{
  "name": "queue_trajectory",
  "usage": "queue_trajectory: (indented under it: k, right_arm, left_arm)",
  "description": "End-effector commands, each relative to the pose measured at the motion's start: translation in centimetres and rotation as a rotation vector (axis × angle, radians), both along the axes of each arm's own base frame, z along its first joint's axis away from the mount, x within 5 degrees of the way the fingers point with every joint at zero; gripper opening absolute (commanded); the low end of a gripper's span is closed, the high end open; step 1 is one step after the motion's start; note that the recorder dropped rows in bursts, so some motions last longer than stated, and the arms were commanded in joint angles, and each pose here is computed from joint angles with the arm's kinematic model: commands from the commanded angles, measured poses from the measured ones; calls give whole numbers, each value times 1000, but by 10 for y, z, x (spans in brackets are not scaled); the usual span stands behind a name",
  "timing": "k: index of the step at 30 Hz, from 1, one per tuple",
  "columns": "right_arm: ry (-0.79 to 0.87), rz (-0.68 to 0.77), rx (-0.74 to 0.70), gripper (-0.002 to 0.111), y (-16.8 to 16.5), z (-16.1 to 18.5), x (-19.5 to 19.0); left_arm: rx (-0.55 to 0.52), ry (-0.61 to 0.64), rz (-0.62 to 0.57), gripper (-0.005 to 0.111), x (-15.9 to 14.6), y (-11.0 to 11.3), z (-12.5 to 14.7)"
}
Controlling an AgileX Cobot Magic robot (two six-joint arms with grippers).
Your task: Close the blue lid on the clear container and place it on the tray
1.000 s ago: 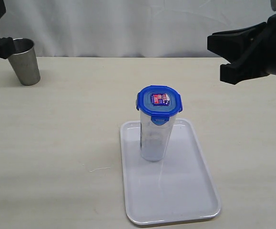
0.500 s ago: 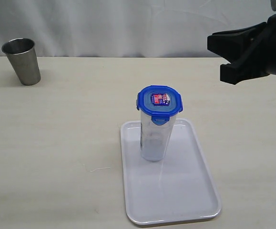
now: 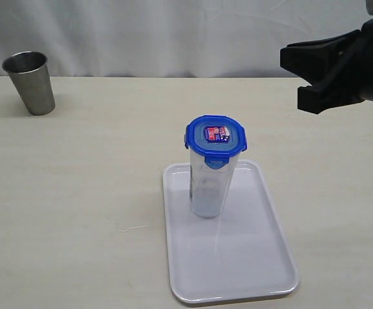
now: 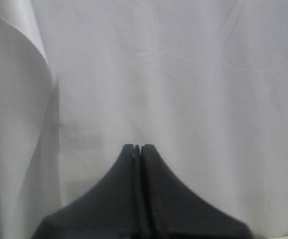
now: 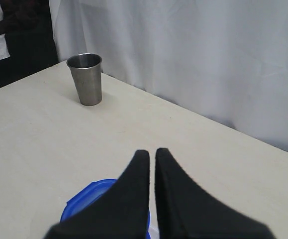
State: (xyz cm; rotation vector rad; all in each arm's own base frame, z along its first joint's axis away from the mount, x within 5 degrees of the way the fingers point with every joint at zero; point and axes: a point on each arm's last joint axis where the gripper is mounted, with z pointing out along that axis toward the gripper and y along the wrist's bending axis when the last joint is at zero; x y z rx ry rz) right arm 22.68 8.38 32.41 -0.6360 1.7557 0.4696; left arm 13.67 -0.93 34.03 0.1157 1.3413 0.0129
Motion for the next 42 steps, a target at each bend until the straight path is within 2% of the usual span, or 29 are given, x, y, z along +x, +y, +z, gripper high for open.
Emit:
queue_trajectory:
  k: [1, 10, 22, 27, 29, 37, 42]
  right_arm:
    - [-5, 0, -1, 5, 0, 0, -1]
    - [-5, 0, -1, 5, 0, 0, -1]
    - [-5, 0, -1, 5, 0, 0, -1]
    - [-5, 0, -1, 5, 0, 0, -1]
    - [-5, 0, -1, 5, 0, 0, -1]
    - [-5, 0, -1, 5, 0, 0, -1]
    - [-4, 0, 0, 5, 0, 0, -1]
  left_arm:
    - [-69, -51, 49, 0, -21, 9, -9]
    - [-73, -105, 62, 0, -53, 9, -34]
    - [-54, -96, 67, 0, -72, 9, -86]
    - [-54, -102, 67, 0, -78, 9, -103]
    - [-56, -131, 67, 0, -81, 9, -101]
    - [-58, 0, 87, 0, -82, 10, -115]
    - [-57, 128, 102, 0, -81, 11, -126]
